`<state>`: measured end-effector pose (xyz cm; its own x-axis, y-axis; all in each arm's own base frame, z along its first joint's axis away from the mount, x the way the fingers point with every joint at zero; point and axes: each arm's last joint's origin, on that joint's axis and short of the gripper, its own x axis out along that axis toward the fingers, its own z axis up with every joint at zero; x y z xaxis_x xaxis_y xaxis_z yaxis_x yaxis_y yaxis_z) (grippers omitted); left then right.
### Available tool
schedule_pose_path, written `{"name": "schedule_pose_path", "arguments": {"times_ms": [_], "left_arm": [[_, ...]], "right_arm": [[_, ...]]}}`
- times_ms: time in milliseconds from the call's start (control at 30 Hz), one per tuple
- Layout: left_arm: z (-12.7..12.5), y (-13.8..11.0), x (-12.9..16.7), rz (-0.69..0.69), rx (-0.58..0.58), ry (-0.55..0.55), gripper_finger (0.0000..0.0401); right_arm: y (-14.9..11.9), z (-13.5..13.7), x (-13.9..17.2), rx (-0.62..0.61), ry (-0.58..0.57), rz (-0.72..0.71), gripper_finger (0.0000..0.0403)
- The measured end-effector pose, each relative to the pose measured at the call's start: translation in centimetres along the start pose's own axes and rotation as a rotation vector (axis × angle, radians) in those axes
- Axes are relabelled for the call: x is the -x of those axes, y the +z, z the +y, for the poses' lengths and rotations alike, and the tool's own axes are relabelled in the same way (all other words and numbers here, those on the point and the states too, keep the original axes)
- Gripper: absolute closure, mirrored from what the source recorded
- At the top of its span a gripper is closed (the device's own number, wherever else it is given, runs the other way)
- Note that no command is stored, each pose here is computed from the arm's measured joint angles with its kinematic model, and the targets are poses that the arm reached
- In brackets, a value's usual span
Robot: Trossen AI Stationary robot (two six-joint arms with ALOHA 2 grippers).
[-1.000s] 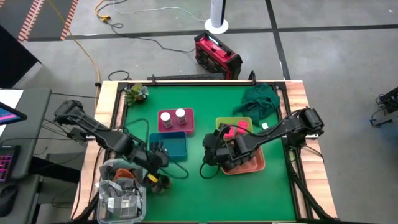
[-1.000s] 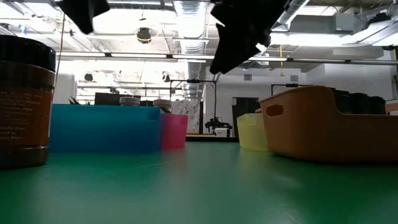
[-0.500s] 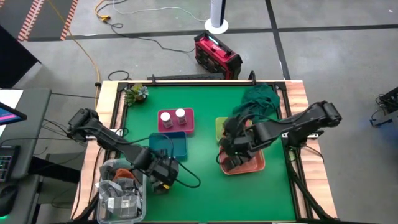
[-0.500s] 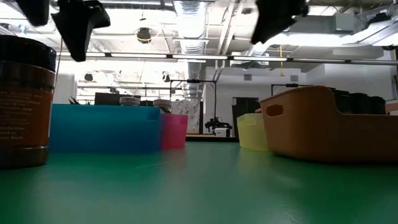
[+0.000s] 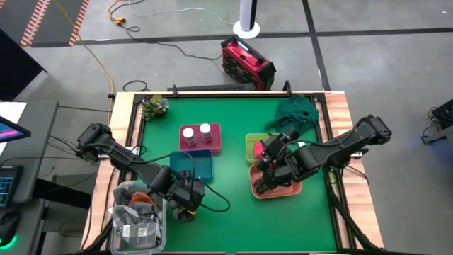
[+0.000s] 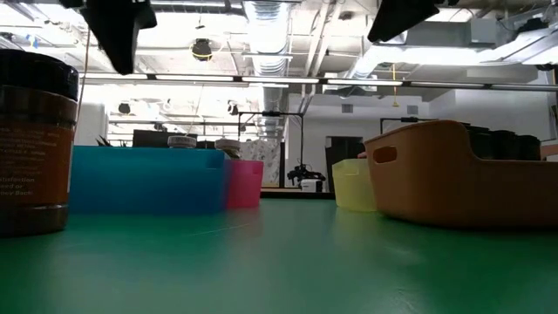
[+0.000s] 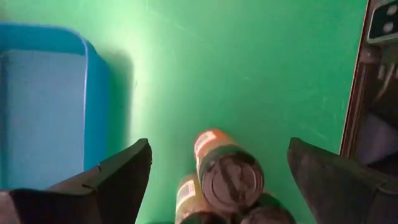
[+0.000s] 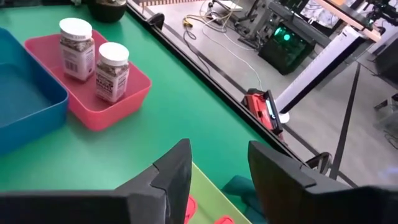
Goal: Sort spices by type
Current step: Put the right black seasoning bottle into the blue bin
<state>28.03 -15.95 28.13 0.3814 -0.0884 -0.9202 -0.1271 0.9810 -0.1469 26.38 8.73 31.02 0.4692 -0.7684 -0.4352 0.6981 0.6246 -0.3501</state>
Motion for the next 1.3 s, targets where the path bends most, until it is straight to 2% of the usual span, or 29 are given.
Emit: {"name": "schedule_pose_path", "arguments": {"times_ms": [500,767,967,1133,1300], "left_arm": [[0.3,-0.8,-2.1,0.014,0.016,0.012,0.0041],[-0.5,-1.3,-5.7,0.138,-0.035,0.013,0.0041],[-0.2,-1.5,-6.1,0.185,-0.039,0.033,0.0045],[0.0,-1.4,-6.1,0.19,-0.048,0.038,0.0092],[0.0,-1.4,-6.1,0.192,-0.056,0.035,0.0177]], "right_arm": [[0.2,0.2,0.0,-0.025,0.009,-0.008,0.0218],[0.2,0.2,0.0,-0.031,0.011,-0.01,0.0218],[0.2,0.2,0.0,-0.031,0.012,-0.011,0.0218],[0.3,0.3,-0.1,-0.034,0.016,-0.014,0.0218],[0.3,0.3,-0.1,-0.034,0.016,-0.014,0.0218]]}}
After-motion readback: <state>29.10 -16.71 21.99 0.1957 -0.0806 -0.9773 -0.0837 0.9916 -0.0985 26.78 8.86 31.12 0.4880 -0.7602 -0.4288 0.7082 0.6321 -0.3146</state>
